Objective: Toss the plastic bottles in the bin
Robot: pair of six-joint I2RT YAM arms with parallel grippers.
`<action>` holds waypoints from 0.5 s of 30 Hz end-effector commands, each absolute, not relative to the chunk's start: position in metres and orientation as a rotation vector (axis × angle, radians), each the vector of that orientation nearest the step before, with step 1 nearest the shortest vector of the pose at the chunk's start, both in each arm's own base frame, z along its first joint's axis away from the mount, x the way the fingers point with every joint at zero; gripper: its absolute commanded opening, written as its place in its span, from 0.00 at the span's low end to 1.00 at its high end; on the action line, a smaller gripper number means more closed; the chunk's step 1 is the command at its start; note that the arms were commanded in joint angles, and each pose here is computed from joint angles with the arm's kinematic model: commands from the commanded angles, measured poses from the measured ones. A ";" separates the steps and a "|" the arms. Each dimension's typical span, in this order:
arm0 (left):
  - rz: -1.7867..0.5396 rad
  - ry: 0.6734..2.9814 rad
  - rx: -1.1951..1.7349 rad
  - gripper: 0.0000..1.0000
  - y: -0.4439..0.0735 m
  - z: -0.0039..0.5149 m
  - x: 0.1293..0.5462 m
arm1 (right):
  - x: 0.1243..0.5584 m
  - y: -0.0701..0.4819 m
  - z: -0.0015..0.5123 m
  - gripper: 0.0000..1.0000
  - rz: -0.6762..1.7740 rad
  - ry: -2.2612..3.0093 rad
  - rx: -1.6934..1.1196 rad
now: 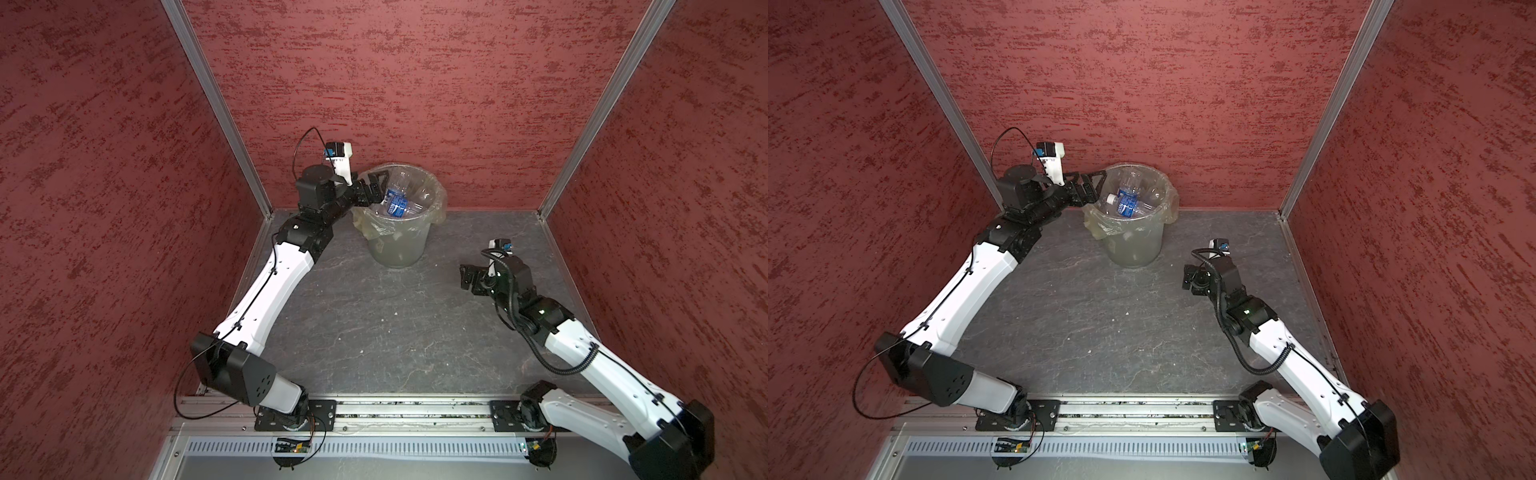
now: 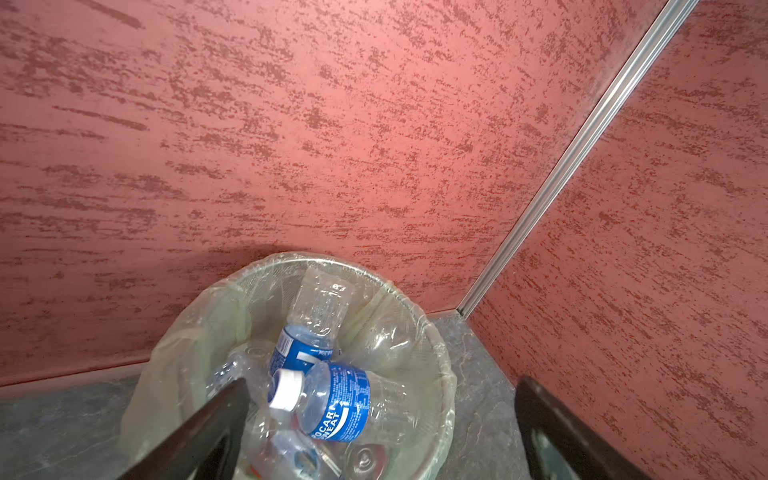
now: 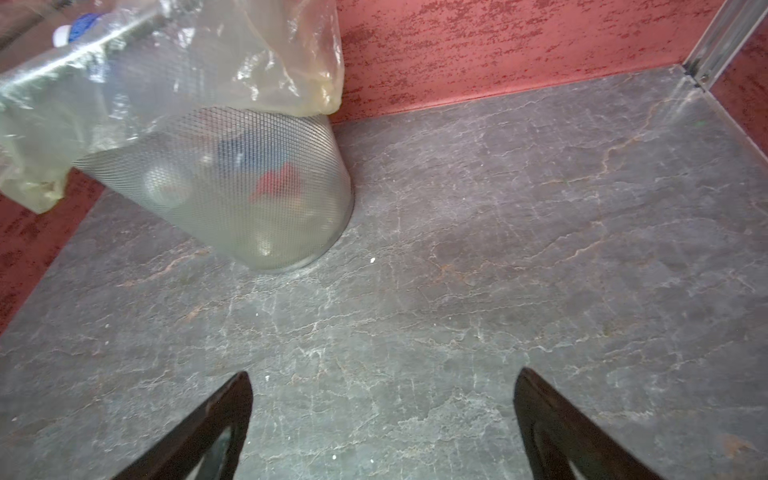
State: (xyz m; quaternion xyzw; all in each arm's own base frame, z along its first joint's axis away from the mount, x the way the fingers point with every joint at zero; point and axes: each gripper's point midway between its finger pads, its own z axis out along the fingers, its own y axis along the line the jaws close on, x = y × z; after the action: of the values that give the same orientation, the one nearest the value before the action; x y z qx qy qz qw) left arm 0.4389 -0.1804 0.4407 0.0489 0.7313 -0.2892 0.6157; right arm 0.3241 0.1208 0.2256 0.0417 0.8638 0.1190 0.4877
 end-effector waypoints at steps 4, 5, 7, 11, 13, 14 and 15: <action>-0.656 1.756 0.061 0.99 -0.151 0.403 0.427 | 0.349 0.096 0.266 0.99 0.205 1.967 0.146; -0.651 1.763 0.054 1.00 -0.146 0.398 0.422 | 0.352 0.090 0.269 0.99 0.191 1.959 0.167; -0.638 1.770 0.038 0.99 -0.137 0.385 0.414 | 0.358 0.077 0.271 0.99 0.167 1.958 0.210; -0.625 1.793 0.013 0.99 -0.125 0.360 0.401 | 0.366 0.055 0.274 0.99 0.149 1.952 0.279; -0.619 1.814 0.005 0.99 -0.122 0.348 0.397 | 0.368 0.047 0.274 0.99 0.145 1.947 0.298; -0.615 1.825 -0.001 0.99 -0.120 0.344 0.394 | 0.368 0.043 0.275 0.99 0.144 1.942 0.309; -0.613 1.832 -0.003 1.00 -0.119 0.340 0.392 | 0.369 0.040 0.274 0.99 0.144 1.941 0.319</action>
State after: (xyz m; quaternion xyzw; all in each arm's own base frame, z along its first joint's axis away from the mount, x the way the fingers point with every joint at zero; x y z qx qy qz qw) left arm 0.3971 -0.1214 0.3339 -0.0038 0.7900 -0.2554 0.5573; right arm 0.3639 0.0462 0.2580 0.1261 0.8345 0.0544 0.5336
